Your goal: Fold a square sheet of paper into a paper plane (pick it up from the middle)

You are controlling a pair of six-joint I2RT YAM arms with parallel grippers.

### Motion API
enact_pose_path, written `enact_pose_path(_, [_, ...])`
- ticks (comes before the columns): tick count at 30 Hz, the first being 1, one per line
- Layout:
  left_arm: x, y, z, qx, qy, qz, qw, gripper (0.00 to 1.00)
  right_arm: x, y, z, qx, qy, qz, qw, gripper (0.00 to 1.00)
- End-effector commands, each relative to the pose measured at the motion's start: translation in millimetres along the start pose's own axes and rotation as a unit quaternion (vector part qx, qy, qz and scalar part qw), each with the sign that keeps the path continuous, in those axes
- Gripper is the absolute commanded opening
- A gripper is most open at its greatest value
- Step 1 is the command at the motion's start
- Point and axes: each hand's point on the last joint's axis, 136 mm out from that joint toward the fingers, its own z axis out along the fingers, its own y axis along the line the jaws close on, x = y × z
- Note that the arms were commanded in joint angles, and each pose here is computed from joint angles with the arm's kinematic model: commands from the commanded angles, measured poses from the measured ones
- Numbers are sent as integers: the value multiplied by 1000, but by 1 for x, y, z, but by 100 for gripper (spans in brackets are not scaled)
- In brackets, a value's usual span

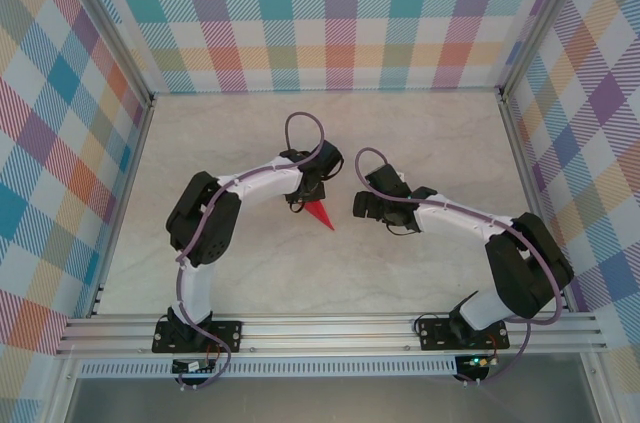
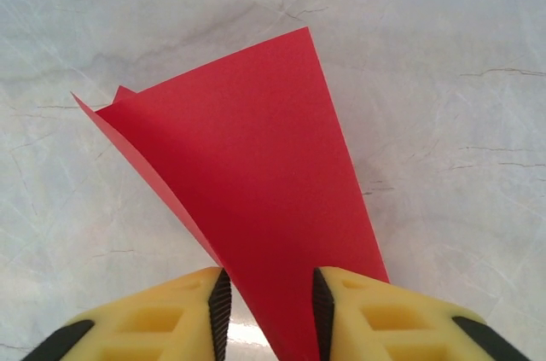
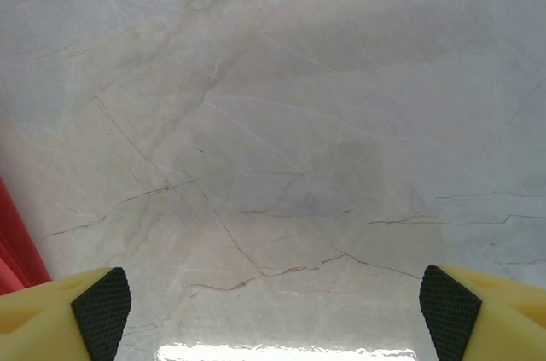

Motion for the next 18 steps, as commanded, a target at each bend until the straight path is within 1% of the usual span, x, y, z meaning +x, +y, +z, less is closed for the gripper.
enact_pose_path(1, [-1, 4, -16, 6, -12, -3, 1000, 27, 0, 1, 1, 2, 8, 1, 1000, 91])
enact_pose_path(5, [-7, 5, -29, 22, -29, -13, 999, 11, -2, 0, 0, 5, 6, 4, 1000, 91])
enact_pose_path(9, [-13, 6, -43, 39, -42, -17, 998, 1, -7, -1, -4, 9, -5, 12, 1000, 91])
enact_pose_path(10, [-14, 5, -48, 46, -44, -16, 998, 0, -9, -1, -6, 10, -10, 15, 1000, 91])
enact_pose_path(14, [-21, 2, -70, 79, -56, -10, 995, 0, -15, -5, -14, 14, -29, 29, 999, 91])
enact_pose_path(18, [-30, -11, -101, 144, -69, 1, 987, 0, -21, -7, -24, 9, -44, 40, 998, 92])
